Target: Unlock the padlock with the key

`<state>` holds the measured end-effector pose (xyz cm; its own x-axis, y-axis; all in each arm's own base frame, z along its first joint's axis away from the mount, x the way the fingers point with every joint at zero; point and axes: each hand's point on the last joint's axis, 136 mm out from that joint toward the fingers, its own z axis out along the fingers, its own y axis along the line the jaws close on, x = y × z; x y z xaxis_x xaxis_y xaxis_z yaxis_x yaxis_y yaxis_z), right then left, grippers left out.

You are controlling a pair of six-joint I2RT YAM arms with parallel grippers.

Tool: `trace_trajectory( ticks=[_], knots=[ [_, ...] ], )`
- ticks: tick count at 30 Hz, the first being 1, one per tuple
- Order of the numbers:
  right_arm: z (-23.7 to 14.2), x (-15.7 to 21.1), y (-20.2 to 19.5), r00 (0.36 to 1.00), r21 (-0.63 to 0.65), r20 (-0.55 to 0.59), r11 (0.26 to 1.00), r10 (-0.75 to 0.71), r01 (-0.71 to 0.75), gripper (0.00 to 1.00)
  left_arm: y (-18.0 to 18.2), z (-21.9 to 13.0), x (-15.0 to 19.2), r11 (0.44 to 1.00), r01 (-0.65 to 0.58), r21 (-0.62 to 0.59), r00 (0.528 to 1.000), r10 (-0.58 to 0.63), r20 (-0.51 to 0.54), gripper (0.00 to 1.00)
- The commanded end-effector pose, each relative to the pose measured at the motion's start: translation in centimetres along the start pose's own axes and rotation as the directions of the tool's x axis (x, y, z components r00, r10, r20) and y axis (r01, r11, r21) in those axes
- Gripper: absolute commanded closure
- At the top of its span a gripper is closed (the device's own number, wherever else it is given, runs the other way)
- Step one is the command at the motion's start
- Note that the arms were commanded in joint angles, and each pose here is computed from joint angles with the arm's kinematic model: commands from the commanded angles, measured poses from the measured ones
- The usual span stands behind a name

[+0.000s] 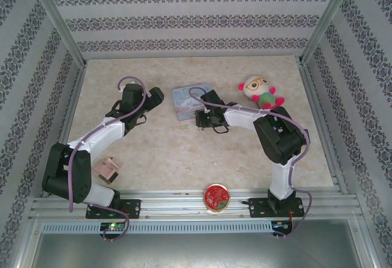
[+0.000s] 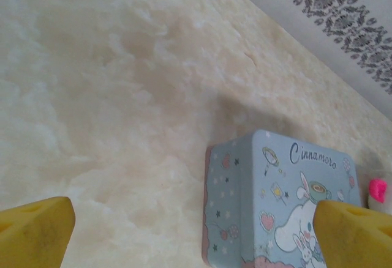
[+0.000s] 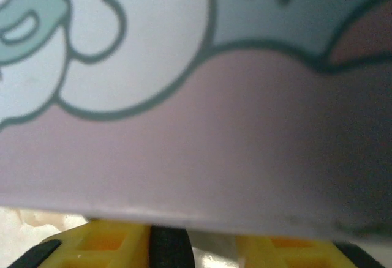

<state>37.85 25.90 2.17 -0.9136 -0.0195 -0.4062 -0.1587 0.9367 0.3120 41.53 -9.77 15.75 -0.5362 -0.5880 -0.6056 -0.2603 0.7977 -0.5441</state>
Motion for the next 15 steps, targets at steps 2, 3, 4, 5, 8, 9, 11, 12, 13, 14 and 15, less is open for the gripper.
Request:
trace_trajectory(
  ticks=[2, 3, 4, 5, 8, 9, 11, 12, 13, 14, 15],
  knots=[
    [0.3, 0.7, -1.0, 0.999, -0.012, -0.046, 1.000, -0.001, 0.000, 0.68, -0.3, -0.6, -0.4, 0.994, -0.046, -0.095, 0.998, 0.050, 0.043, 0.01],
    [0.3, 0.8, -0.9, 0.999, -0.027, -0.052, 1.000, -0.005, 0.004, 0.69, -0.4, -0.6, -0.2, 0.993, -0.052, -0.102, 0.997, 0.057, 0.048, 0.01],
    [0.2, 0.8, -0.7, 0.998, -0.043, -0.056, 0.999, -0.009, 0.007, 0.69, -0.6, -0.6, 0.0, 0.992, -0.058, -0.110, 0.997, 0.064, 0.052, 0.01],
    [0.2, 0.9, -0.6, 0.998, -0.059, -0.064, 0.998, -0.015, 0.011, 0.71, -1.0, -0.5, 0.3, 0.991, -0.068, -0.115, 0.996, 0.075, 0.056, 0.01],
    [0.1, 1.3, -0.4, 0.996, -0.095, -0.082, 0.995, -0.019, 0.011, 0.77, -2.2, -0.2, 1.3, 0.988, -0.101, -0.119, 0.993, 0.108, 0.047, 0.01],
    [0.0, 1.4, -0.5, 0.996, -0.105, -0.089, 0.994, -0.014, 0.005, 0.80, -2.5, 0.0, 1.7, 0.987, -0.112, -0.118, 0.992, 0.118, 0.039, 0.01],
    [-0.2, 1.7, -0.6, 0.995, -0.123, -0.095, 0.992, -0.009, -0.003, 0.83, -3.0, 0.2, 2.5, 0.985, -0.127, -0.119, 0.991, 0.132, 0.036, 0.01],
    [-0.3, 1.9, -0.7, 0.995, -0.128, -0.099, 0.992, -0.006, -0.006, 0.86, -3.2, 0.3, 2.8, 0.983, -0.133, -0.124, 0.990, 0.139, 0.039, 0.01],
    [-0.4, 2.2, -0.8, 0.995, -0.132, -0.103, 0.991, -0.008, -0.006, 0.88, -3.4, 0.4, 3.2, 0.982, -0.141, -0.127, 0.988, 0.147, 0.038, 0.01],
    [-0.6, 2.4, -1.0, 0.994, -0.133, -0.105, 0.991, -0.008, -0.006, 0.91, -3.7, 0.4, 3.5, 0.980, -0.150, -0.129, 0.987, 0.156, 0.038, 0.01],
    [-0.7, 2.7, -1.1, 0.994, -0.132, -0.109, 0.991, -0.008, -0.006, 0.94, -3.9, 0.5, 3.8, 0.977, -0.166, -0.134, 0.985, 0.172, 0.035, 0.01]
  ],
)
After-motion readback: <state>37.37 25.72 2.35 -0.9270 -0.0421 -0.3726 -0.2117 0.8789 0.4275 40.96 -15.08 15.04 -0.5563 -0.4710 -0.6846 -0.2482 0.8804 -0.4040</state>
